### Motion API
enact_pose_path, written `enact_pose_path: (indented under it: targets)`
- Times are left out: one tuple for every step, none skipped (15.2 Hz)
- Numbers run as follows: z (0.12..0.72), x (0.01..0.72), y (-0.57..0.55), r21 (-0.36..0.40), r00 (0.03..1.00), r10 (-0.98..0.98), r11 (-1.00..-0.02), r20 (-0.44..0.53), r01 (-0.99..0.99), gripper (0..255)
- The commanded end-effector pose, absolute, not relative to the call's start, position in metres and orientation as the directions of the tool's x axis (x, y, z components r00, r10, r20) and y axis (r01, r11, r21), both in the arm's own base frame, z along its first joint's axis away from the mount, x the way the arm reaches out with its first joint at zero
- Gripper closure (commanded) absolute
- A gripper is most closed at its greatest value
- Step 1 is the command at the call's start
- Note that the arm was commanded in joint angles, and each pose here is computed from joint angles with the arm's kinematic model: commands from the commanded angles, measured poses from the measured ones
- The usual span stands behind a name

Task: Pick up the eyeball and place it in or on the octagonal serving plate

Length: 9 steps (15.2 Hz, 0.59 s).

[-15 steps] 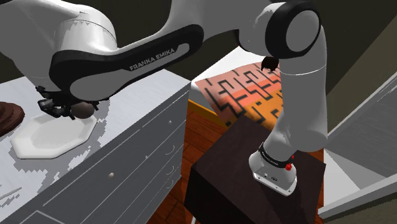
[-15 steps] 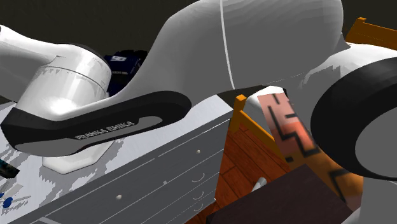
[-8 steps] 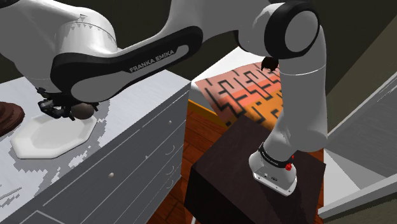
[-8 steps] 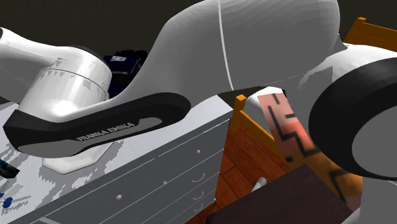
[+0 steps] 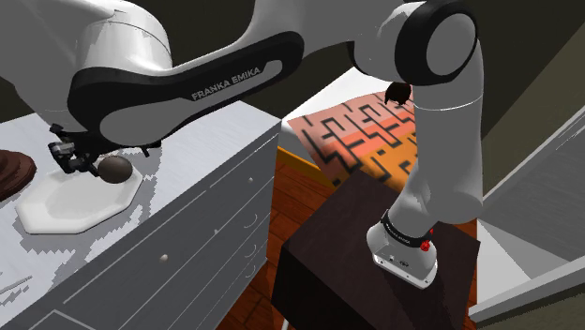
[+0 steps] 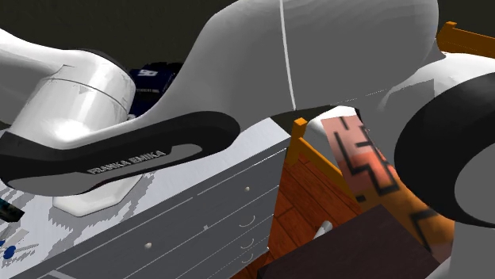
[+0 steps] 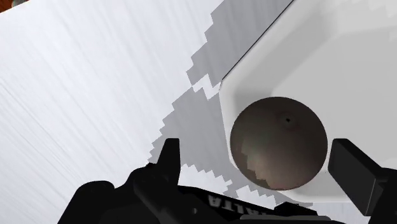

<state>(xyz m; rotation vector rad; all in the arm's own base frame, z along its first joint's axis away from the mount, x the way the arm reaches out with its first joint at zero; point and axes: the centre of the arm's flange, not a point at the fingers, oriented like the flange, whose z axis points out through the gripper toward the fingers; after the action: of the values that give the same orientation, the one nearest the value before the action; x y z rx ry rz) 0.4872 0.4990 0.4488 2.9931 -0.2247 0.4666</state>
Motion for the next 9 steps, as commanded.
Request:
enact_pose_path:
  targets:
    - [0.4722,0.4823,0.5024,0.080,0.942,-0.129,-0.984,0.309,-0.161,0]
    - [0.4821,0.4793,0.5037,0.080,0.942,-0.129,-0.984,0.309,-0.161,0]
    - [0.4821,0.4793,0.5037,0.080,0.942,-0.129,-0.984,0.309,-0.161,0]
    - [0.4821,0.4792,0.5036,0.080,0.942,-0.129,-0.984,0.309,-0.161,0]
    - [0.4821,0.4793,0.5036,0.080,0.942,-0.129,-0.984,0.309,-0.161,0]
    - [0.4821,0.4793,0.5037,0.080,0.942,-0.129,-0.984,0.309,-0.161,0]
    - [0.4821,0.4793,0.5037,0.080,0.942,-0.129,-0.984,0.309,-0.161,0]
    - [0.4821,0.4793,0.5037,0.080,0.942,-0.129,-0.984,0.309,-0.161,0]
    - [0.4821,0.4793,0.5037,0.080,0.942,-0.129,-0.984,0.309,-0.161,0]
